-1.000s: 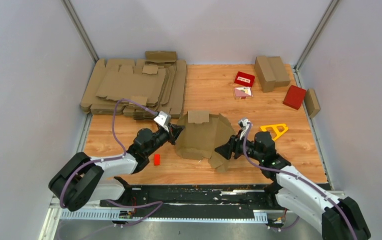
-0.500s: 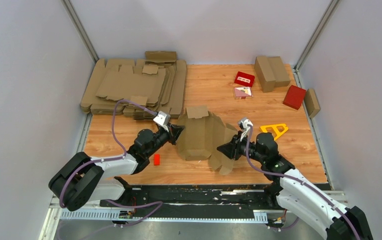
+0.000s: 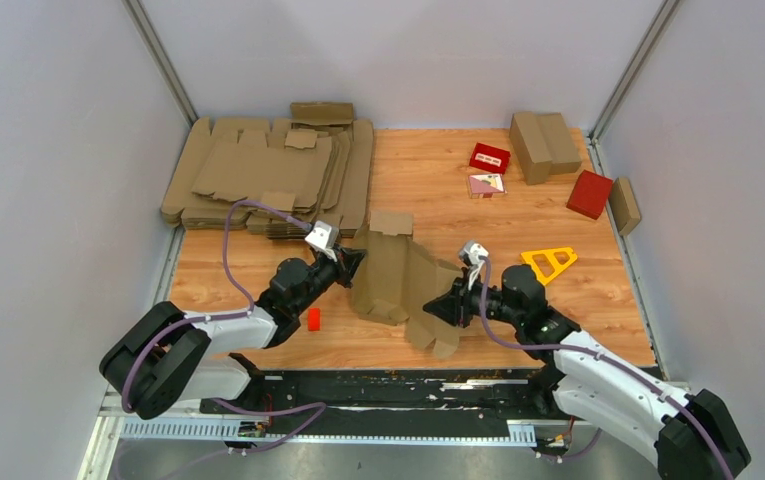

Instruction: Fold the paper box

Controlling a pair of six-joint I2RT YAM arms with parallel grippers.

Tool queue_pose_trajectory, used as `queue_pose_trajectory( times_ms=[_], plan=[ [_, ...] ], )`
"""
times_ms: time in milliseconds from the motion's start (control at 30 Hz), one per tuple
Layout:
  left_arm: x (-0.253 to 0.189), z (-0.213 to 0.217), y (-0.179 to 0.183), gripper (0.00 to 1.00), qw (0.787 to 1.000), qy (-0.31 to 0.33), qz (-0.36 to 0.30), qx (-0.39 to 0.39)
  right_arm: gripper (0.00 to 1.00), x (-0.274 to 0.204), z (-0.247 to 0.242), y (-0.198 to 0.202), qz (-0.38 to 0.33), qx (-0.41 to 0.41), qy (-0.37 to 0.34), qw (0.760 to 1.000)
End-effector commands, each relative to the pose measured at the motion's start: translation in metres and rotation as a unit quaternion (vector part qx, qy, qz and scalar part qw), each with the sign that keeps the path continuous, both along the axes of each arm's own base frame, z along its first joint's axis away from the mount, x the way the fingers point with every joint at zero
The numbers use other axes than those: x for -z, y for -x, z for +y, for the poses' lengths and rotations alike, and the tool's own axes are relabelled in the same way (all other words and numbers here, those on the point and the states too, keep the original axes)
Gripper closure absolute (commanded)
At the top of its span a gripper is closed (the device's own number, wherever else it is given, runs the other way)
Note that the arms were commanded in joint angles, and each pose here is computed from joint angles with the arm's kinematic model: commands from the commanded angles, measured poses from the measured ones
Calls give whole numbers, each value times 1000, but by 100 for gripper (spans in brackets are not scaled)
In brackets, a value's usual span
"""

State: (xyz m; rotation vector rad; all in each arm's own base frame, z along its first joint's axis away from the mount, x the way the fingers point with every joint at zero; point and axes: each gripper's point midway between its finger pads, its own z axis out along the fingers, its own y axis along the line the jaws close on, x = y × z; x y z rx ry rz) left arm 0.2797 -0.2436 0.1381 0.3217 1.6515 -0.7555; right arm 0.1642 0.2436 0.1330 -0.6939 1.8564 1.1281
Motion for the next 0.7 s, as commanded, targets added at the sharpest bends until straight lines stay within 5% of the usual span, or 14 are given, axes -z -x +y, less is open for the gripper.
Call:
queue_pose_trajectory(
  times_ms=[0,200,367,667],
  plan=[
    [-12,-12,10,100,999,35,-8,33,86,-11,16,12,-20,-54,-6,998],
    [-11,-20,14,100,997,46,-4,56,87,-2,11,-8,-12,13,20,1000],
    [-13,-24,22,78,996,43,-4,80,86,-7,-7,-24,-28,91,22,995],
    [12,-36,46,48,987,18,53,149,86,-5,-13,-24,-35,98,34,994]
  ],
)
